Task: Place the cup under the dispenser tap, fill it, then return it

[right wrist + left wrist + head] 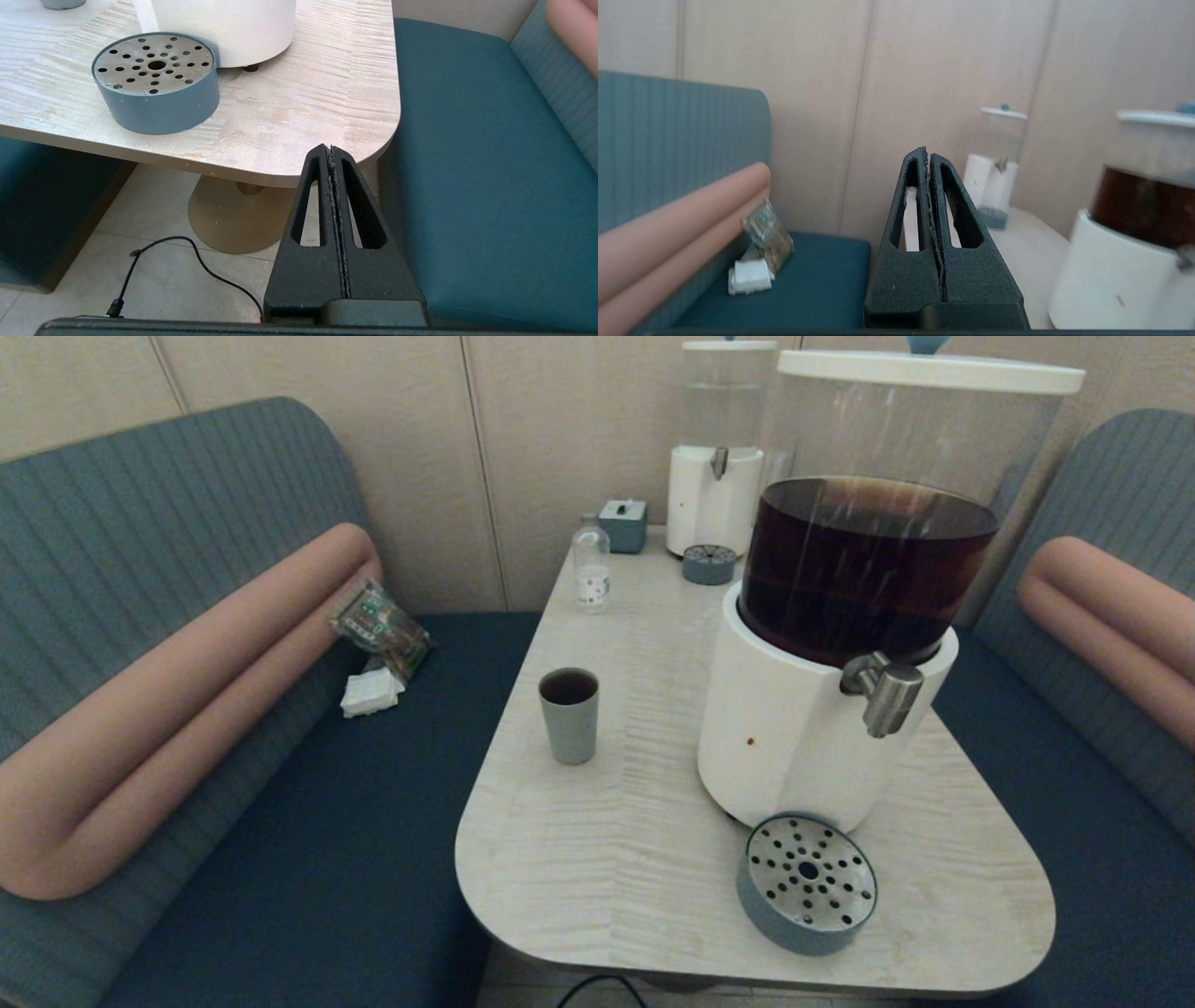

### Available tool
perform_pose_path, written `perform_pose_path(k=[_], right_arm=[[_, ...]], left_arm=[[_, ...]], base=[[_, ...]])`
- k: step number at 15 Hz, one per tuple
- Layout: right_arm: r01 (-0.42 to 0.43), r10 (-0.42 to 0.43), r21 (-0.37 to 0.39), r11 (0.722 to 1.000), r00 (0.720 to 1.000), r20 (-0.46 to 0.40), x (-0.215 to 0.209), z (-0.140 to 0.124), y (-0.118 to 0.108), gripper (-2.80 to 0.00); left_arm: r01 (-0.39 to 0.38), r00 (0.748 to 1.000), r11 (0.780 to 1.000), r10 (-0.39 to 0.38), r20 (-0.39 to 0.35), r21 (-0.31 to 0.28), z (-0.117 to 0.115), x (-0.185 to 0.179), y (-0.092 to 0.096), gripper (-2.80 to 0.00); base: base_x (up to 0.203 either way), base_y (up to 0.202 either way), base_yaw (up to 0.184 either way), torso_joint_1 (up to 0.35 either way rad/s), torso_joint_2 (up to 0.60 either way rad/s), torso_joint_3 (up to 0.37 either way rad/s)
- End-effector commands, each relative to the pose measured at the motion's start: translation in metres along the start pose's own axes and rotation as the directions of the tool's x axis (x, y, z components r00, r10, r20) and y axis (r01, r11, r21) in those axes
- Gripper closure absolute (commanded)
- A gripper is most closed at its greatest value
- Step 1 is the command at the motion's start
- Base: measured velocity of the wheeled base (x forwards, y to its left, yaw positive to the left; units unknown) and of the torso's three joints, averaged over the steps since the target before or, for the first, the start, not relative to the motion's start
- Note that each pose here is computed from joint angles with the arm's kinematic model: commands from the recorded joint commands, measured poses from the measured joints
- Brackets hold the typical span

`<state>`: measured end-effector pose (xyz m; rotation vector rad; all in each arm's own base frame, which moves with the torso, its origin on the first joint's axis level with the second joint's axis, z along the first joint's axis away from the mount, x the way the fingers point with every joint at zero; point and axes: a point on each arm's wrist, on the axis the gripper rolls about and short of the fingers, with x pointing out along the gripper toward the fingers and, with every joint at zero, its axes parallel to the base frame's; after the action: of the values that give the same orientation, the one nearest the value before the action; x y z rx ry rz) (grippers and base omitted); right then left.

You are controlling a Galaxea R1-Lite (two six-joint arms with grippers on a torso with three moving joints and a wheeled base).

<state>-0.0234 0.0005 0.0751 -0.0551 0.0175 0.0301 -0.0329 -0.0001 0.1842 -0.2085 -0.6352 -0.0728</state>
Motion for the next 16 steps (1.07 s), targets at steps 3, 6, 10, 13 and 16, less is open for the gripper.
perform_pose_path(k=[3, 6, 10, 13, 16], right_arm=[[-0.001, 0.001, 0.000, 1.000, 1.000, 0.001, 0.000, 0.000, 0.000, 0.00], [-0.001, 0.001, 0.000, 1.000, 1.000, 0.000, 0.000, 0.000, 0.000, 0.00], [-0.001, 0.001, 0.000, 1.000, 1.000, 0.000, 0.000, 0.000, 0.000, 0.00], [-0.001, 0.001, 0.000, 1.000, 1.000, 0.001, 0.000, 0.000, 0.000, 0.00], [-0.001, 0.001, 0.000, 1.000, 1.000, 0.000, 0.000, 0.000, 0.000, 0.00]], left_arm=[[0.044, 0.997, 0.998, -0.046, 0.056, 0.035, 0.000, -0.033, -0.001, 0.00], [0.033, 0.996, 0.983, -0.018, -0.084, 0.179, -0.038, -0.036, 0.007, 0.00], [0.043, 0.931, 0.968, 0.051, -0.362, 0.247, -0.068, -0.044, 0.014, 0.00], [0.030, 0.835, 0.967, 0.115, -0.538, 0.252, -0.087, -0.053, 0.019, 0.00], [0.027, 0.801, 0.971, 0.121, -0.586, 0.237, -0.092, -0.057, 0.020, 0.00]], base=[[0.000, 0.000, 0.000, 0.000, 0.00, 0.000], [0.000, 0.000, 0.000, 0.000, 0.00, 0.000], [0.000, 0.000, 0.000, 0.000, 0.00, 0.000], [0.000, 0.000, 0.000, 0.000, 0.00, 0.000], [0.000, 0.000, 0.000, 0.000, 0.00, 0.000]])
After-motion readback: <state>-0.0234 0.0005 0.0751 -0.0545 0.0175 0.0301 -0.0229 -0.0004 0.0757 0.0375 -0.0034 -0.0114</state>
